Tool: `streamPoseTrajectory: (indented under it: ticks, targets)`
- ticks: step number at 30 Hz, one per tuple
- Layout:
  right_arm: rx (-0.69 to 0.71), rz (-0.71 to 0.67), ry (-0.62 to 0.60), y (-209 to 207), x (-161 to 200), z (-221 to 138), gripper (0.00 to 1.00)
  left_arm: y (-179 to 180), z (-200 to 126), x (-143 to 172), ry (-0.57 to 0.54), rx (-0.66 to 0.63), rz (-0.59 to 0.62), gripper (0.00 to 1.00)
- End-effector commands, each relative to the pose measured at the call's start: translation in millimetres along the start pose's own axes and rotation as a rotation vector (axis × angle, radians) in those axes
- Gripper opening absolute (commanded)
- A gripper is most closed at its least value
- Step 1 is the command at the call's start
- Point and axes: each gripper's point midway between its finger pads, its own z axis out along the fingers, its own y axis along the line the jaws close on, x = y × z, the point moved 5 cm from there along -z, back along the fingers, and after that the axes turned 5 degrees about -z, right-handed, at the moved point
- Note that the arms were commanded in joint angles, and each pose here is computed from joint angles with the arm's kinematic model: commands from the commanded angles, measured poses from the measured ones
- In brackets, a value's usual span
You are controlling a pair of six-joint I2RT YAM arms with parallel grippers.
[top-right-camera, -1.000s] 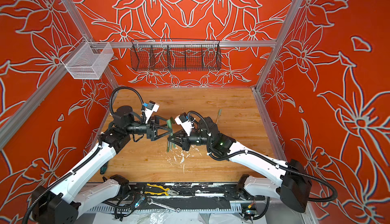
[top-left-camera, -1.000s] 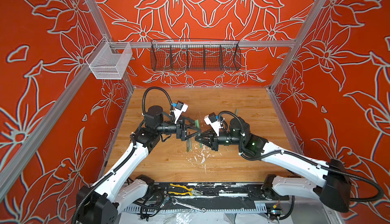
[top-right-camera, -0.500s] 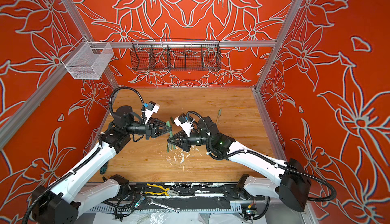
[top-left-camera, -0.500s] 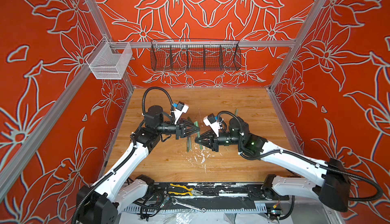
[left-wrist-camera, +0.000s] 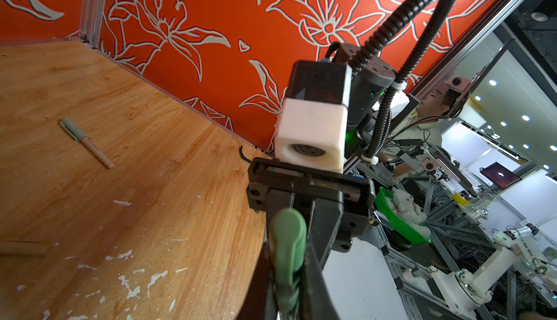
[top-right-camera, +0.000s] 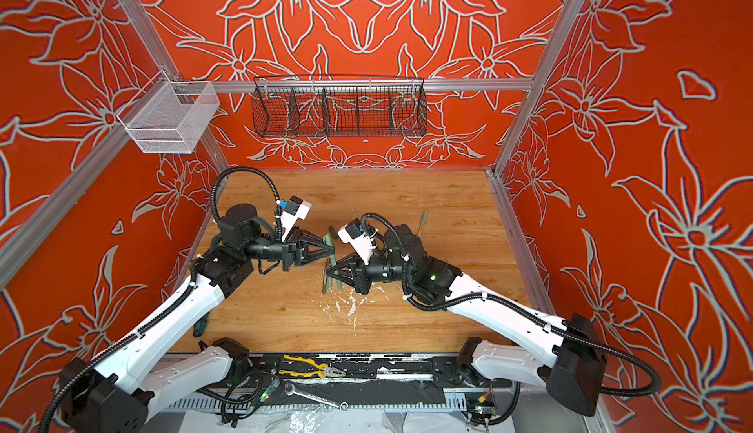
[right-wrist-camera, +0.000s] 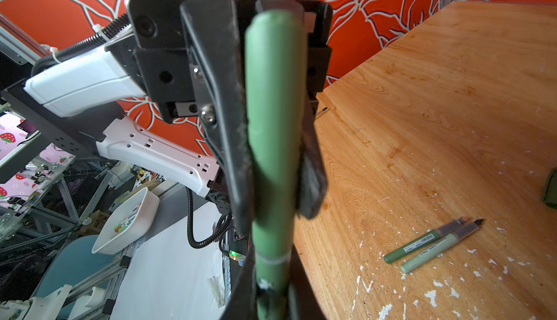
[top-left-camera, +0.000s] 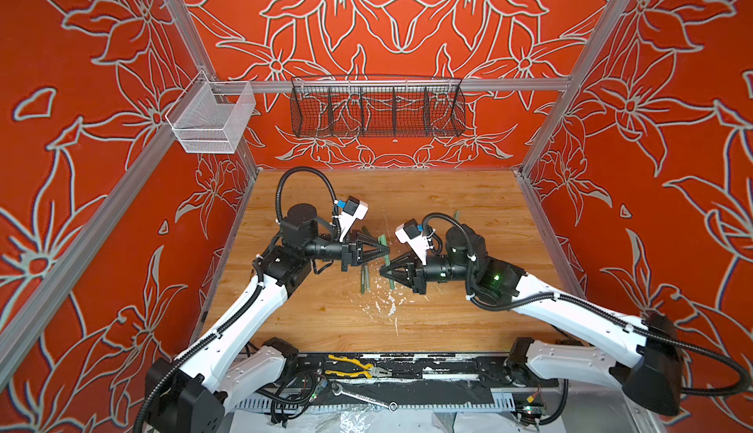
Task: Insert pens into pen caps
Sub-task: Put on the pen cap to the pen.
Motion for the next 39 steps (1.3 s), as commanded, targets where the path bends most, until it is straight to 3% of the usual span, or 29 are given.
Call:
streamPoseTrajectory:
  ticks: [1, 8, 39]
  targets:
    - [0.042, -0.150, -0.215, 18.6, -62.1, -25.4, 0.00, -6.8, 4.6, 17.1, 0.066, 0.066, -0.017, 0.00]
    - [0.053, -0.237, -0.259, 27.9, -82.1, -34.1, 0.00, -13.9, 16.6, 29.0, 0.130, 0.112, -0.030, 0.00]
    - [0.011, -0.526, -0.464, 73.0, -179.1, -72.9, 0.00, -18.1, 30.1, 47.4, 0.199, 0.195, -0.047, 0.00]
